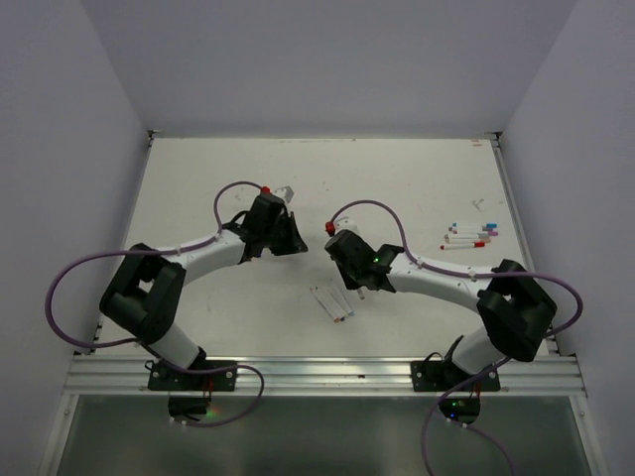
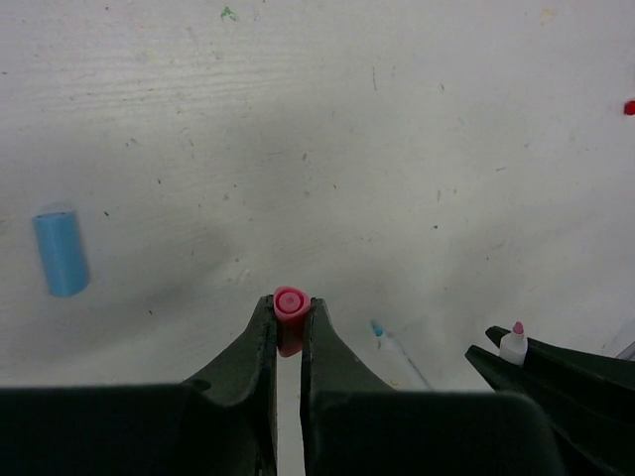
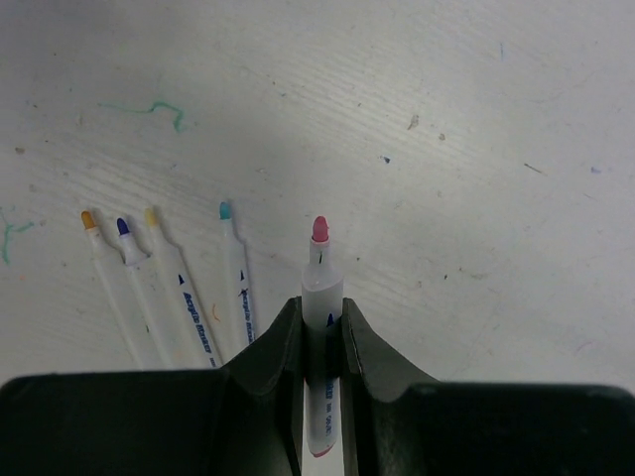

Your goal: Open the pen caps

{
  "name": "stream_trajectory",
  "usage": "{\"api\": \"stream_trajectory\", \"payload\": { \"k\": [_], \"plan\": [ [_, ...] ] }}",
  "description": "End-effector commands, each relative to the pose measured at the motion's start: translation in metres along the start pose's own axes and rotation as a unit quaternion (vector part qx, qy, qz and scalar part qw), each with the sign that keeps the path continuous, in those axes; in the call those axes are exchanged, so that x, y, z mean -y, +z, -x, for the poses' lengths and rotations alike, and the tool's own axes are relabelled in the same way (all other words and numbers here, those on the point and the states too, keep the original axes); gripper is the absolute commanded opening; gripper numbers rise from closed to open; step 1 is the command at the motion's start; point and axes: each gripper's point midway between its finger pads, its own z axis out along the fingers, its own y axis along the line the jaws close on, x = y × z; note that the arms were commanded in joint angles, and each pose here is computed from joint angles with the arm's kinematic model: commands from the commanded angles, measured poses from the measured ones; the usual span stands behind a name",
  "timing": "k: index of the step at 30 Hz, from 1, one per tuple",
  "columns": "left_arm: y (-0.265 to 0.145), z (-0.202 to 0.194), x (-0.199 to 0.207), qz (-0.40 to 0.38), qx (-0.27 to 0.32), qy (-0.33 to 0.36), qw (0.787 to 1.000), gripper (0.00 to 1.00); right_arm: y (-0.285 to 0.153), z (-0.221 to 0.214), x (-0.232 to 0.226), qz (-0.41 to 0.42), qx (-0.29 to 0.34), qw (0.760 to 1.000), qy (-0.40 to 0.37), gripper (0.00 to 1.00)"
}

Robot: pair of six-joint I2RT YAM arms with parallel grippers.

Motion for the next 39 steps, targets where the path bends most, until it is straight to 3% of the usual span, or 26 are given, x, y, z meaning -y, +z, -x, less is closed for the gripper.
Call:
{"api": "stream_trajectory", "payload": {
  "k": [1,8,25,30,32,34,35,39],
  "plan": [
    [0.004,0.015,-0.001,0.017,0.018,0.031,0.999,0.0,0.007,0.001,-0.017,0.034,-0.002,0.999,0.0,0.04],
    [0.015,0.014,-0.024,0.072,0.011,0.054,0.996,0.0,0.017,-0.015,-0.019,0.036,-0.015,0.999,0.01,0.13],
    [0.025,0.007,-0.048,0.118,0.0,0.066,0.991,0.0,0.021,-0.019,-0.035,0.075,-0.014,0.997,0.02,0.3],
    [0.028,0.009,-0.055,0.138,0.0,0.073,0.988,0.0,0.014,-0.011,-0.035,0.075,-0.001,0.997,0.028,0.38],
    [0.029,0.013,-0.059,0.153,0.001,0.08,0.985,0.0,0.001,0.002,-0.027,0.062,0.014,0.997,0.039,0.47],
    [0.029,0.015,-0.062,0.16,0.001,0.082,0.984,0.0,-0.006,0.009,-0.022,0.051,0.02,0.998,0.04,0.48],
    [0.029,0.015,-0.063,0.163,0.0,0.082,0.983,0.03,-0.01,0.008,-0.016,0.04,0.016,0.998,0.039,0.53],
    [0.028,0.017,-0.067,0.177,0.005,0.083,0.981,0.22,-0.028,0.028,0.008,0.022,0.035,0.997,0.069,0.59]
  ]
}}
